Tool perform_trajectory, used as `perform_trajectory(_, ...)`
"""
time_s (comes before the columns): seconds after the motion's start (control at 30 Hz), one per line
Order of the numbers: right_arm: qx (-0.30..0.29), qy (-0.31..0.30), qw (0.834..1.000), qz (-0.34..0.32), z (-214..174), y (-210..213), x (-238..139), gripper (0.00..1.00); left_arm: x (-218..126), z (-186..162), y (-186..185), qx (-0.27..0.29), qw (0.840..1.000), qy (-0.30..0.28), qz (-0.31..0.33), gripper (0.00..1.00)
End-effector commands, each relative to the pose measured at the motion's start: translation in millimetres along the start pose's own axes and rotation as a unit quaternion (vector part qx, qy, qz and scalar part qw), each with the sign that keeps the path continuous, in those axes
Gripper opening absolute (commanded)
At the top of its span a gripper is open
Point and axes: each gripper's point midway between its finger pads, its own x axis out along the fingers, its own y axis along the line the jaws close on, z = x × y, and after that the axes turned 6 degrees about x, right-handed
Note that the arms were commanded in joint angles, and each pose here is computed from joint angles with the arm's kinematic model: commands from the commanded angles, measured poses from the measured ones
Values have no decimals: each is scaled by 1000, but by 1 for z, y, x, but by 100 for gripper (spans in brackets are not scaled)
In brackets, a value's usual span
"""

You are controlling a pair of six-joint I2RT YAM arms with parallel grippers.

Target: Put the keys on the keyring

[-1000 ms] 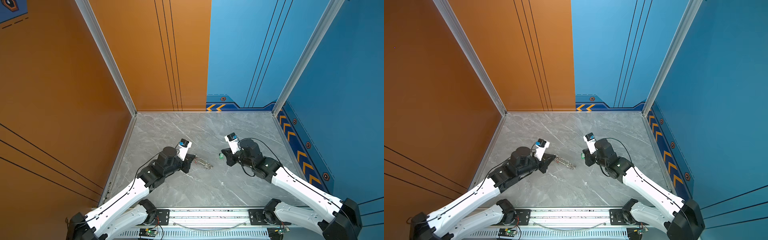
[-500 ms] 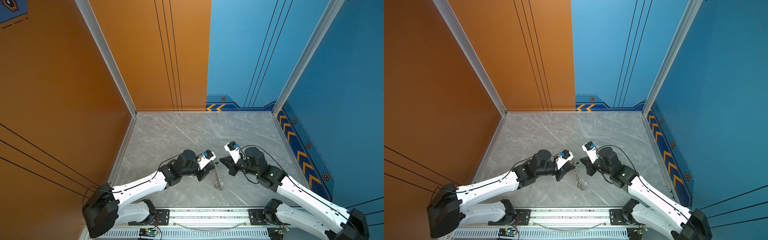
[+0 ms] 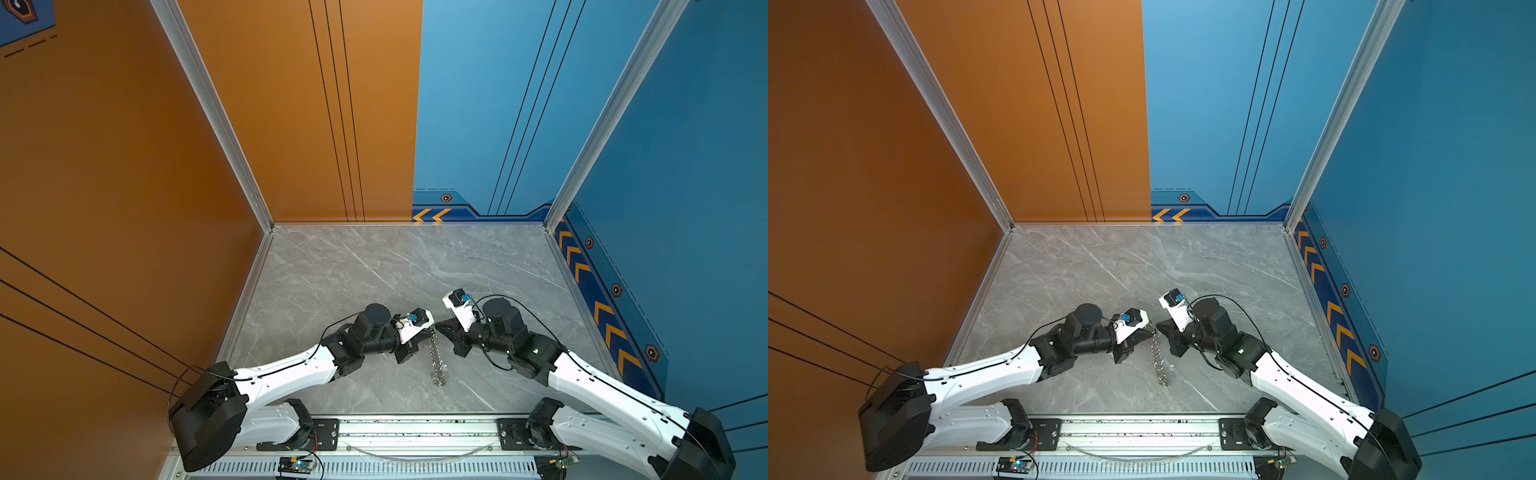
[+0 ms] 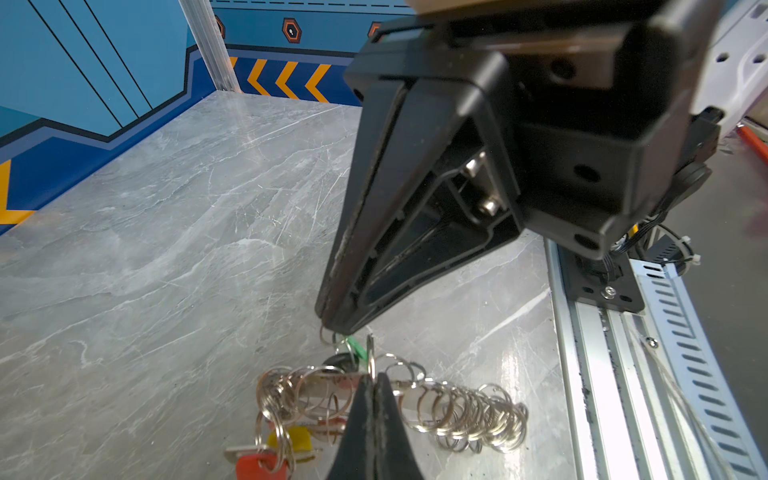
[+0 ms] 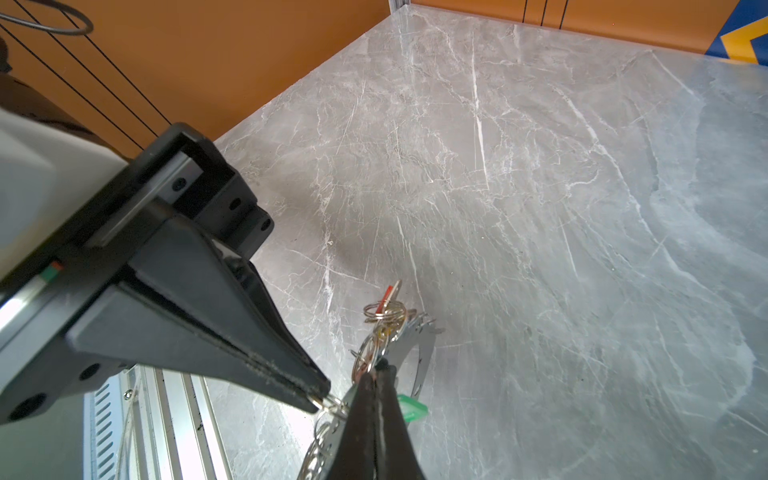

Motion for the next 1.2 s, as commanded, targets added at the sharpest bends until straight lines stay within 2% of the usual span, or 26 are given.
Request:
perform_trajectory(0.0, -9, -19, 1000, -13, 6, -2, -6, 0, -4, 11, 5, 33, 999, -26, 24, 0)
perform_trajectory(0.27, -17, -20, 1000, 11, 2, 6, -5, 0, -15, 0, 1, 62, 997, -39, 34, 0)
perform_trajectory(0.6, -30, 6, 998, 49, -4, 25, 6, 0, -23, -7, 8, 49, 995, -62, 67, 0)
perform_trajectory(0.87, -42, 22, 997, 57, -6, 34, 12, 0, -27, -8, 11, 50, 993, -67, 82, 0)
perform_trajectory(1.17, -45, 14, 998, 46, 0, 32, 10, 0, -25, -6, 5, 50, 994, -73, 66, 0)
